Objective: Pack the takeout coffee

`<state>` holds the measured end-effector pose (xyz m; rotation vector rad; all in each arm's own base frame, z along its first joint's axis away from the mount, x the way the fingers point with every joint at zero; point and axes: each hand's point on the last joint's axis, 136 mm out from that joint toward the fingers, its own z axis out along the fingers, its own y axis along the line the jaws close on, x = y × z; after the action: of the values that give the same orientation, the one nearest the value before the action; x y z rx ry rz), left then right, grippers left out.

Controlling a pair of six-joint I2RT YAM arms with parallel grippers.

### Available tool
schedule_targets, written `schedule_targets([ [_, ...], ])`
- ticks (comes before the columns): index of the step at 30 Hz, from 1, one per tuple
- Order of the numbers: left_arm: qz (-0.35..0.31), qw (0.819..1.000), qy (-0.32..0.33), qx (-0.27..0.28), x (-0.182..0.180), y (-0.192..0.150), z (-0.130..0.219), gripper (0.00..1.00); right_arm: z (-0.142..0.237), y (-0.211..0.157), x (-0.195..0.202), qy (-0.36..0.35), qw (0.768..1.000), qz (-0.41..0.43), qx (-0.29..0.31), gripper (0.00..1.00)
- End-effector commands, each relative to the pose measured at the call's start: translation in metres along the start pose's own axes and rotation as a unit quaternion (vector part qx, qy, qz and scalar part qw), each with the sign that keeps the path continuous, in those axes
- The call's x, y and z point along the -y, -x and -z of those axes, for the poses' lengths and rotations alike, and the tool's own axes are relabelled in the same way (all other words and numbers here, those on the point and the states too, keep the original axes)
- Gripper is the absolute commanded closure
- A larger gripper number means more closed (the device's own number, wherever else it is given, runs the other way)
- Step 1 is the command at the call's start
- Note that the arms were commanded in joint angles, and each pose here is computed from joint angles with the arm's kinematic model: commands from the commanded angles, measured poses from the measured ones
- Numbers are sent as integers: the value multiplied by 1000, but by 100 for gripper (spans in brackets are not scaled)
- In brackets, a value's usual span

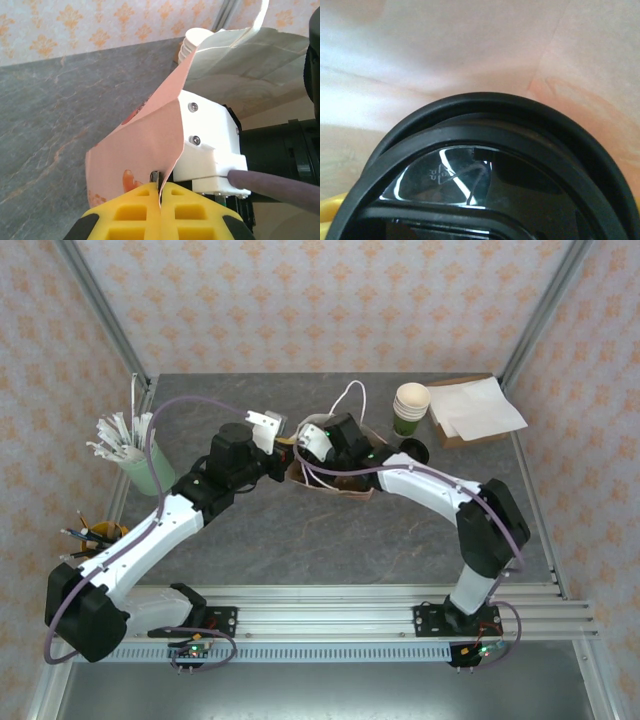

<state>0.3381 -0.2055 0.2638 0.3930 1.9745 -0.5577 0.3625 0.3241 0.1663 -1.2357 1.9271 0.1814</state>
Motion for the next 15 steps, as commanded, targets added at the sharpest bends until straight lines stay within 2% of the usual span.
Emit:
schedule_targets([
  [1, -16, 999, 46, 10, -18, 6, 2, 100, 27, 35, 4, -35, 996, 55, 62, 43],
  [5, -22, 997, 64, 35, -20, 19, 7, 100, 35, 28, -2, -42, 995, 74, 50, 43],
  [9, -63, 993, 83, 46, -12, 18, 9, 100, 34, 7, -22, -36, 993, 113, 22, 44],
  [15, -13, 993, 95, 63, -18, 5, 7, 100, 31, -14, -37, -26, 994, 105, -8, 44],
])
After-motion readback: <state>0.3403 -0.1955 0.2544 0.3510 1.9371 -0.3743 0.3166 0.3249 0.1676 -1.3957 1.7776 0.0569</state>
